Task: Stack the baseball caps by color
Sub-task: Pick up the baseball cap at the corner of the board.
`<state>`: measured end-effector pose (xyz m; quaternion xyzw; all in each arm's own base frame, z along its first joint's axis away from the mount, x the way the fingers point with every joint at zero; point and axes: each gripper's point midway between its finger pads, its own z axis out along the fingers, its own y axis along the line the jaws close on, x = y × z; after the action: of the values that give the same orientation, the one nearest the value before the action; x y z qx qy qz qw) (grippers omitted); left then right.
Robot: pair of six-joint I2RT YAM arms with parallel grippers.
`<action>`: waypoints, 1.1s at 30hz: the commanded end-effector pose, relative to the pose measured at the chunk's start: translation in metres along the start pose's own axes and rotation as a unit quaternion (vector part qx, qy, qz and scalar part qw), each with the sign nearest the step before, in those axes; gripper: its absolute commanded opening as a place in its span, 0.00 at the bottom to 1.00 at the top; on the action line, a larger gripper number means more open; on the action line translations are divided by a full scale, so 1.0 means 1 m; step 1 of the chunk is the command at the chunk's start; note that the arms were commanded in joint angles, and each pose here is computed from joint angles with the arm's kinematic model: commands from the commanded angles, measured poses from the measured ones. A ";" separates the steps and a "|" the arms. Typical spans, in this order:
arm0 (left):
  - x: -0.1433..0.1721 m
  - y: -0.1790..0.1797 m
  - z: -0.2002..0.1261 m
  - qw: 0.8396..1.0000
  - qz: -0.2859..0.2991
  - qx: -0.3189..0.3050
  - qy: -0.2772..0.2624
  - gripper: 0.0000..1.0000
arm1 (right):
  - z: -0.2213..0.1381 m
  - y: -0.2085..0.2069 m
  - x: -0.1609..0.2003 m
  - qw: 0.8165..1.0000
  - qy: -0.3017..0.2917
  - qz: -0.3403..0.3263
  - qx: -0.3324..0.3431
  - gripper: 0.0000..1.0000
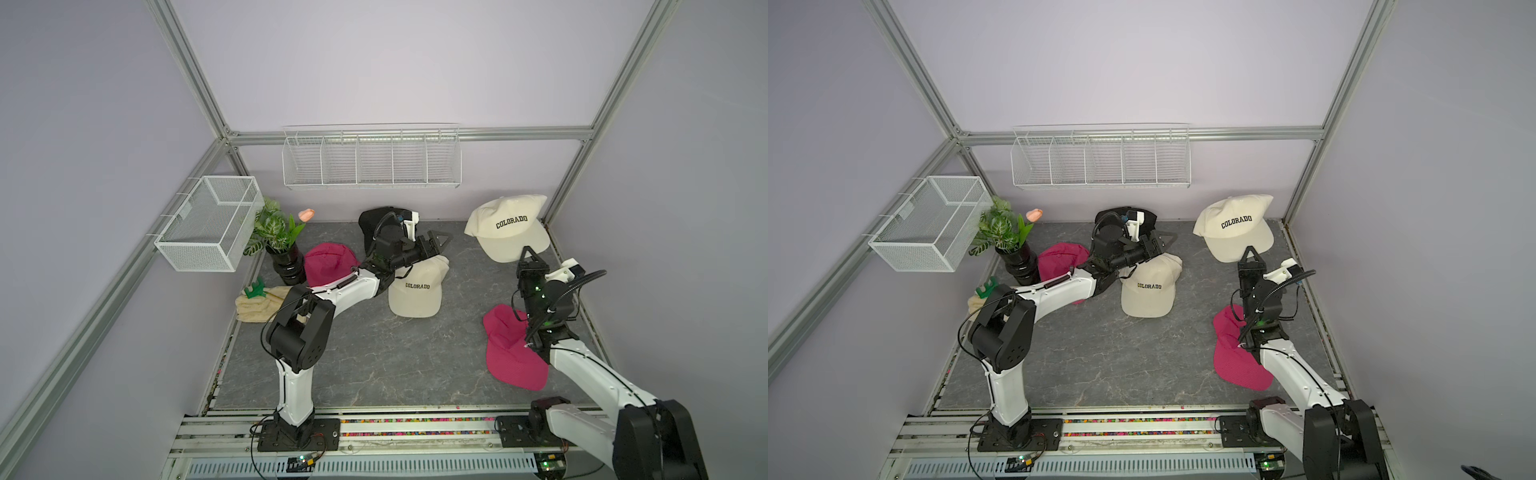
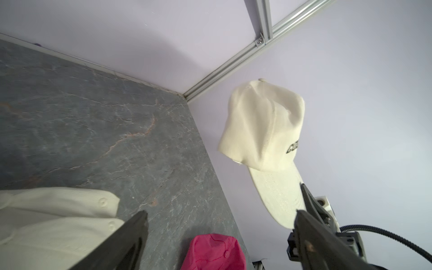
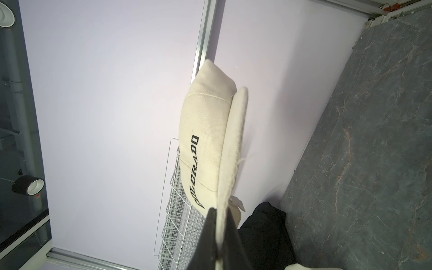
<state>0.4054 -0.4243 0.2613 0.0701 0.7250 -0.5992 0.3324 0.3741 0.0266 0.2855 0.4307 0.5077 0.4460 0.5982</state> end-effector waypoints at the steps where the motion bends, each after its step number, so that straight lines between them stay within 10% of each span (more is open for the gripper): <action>1: 0.000 -0.040 0.011 0.997 0.004 0.082 0.010 0.97 | 0.000 0.017 0.015 0.999 0.016 0.008 -0.032 0.07; 18: 0.016 -0.059 0.026 0.988 -0.038 0.148 0.022 0.92 | 0.004 0.072 0.062 0.982 0.029 0.026 -0.184 0.07; 33: 0.017 -0.049 0.027 0.989 -0.048 0.138 0.014 0.90 | 0.010 0.078 0.079 0.981 0.065 0.057 -0.172 0.07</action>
<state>0.3799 -0.4647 0.2957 0.0921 0.6445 -0.7009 0.2915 0.3827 0.1042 0.3269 0.3378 0.4563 0.5374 0.6236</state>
